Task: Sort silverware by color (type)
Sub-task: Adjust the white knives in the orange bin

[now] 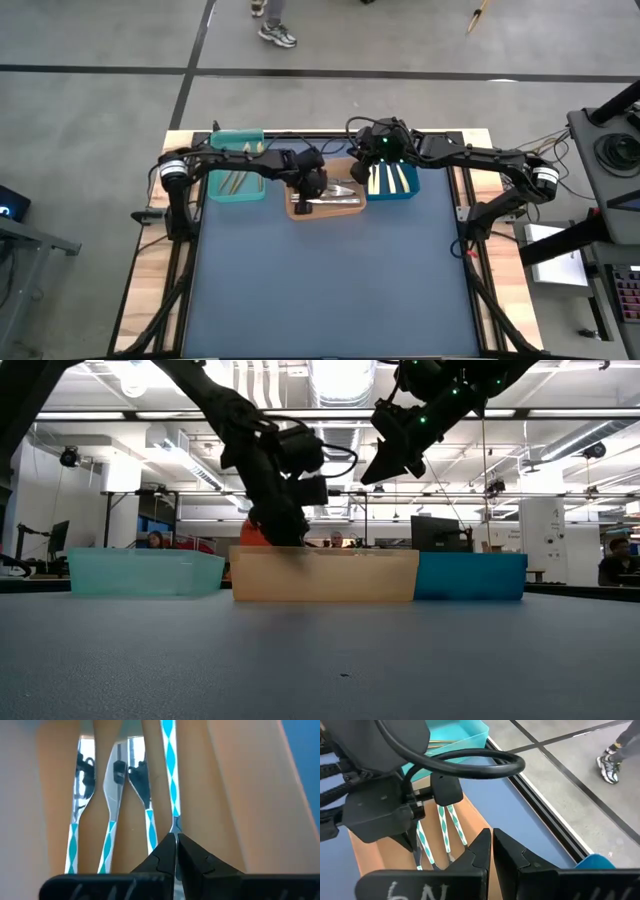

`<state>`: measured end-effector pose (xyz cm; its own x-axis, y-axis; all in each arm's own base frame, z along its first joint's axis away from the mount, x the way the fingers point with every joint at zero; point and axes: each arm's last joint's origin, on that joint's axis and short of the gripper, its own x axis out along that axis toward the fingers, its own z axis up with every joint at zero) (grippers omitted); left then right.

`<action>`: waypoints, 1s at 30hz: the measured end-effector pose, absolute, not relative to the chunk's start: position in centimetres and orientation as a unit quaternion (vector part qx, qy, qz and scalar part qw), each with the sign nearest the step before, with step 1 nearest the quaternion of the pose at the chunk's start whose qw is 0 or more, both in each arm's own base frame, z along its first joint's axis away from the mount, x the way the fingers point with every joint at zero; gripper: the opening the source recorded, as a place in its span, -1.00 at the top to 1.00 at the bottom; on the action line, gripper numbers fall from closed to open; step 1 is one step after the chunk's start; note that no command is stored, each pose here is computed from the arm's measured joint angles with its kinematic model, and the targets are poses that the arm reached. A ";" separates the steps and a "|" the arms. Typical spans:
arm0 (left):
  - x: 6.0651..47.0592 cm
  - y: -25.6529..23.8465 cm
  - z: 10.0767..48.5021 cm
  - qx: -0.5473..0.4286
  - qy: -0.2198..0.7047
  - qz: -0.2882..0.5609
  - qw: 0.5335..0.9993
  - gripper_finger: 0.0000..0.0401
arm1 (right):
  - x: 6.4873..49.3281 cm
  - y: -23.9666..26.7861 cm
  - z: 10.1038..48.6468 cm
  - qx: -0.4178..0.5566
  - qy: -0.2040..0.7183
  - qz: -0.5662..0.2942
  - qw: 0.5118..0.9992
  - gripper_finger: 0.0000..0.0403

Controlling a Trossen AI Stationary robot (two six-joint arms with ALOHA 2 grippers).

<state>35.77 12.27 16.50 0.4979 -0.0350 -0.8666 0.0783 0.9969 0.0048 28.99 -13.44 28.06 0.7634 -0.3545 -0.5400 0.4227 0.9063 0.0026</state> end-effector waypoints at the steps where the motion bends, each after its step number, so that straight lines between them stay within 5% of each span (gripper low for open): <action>1: 35.8 12.3 16.4 0.017 0.501 -0.029 0.865 1.00 | 29.0 -13.4 28.1 0.064 0.274 -0.207 0.937 0.96; 30: 36.3 13.0 15.3 0.027 0.515 0.060 0.855 1.00 | 29.2 -12.9 28.1 0.067 0.273 -0.202 0.938 0.96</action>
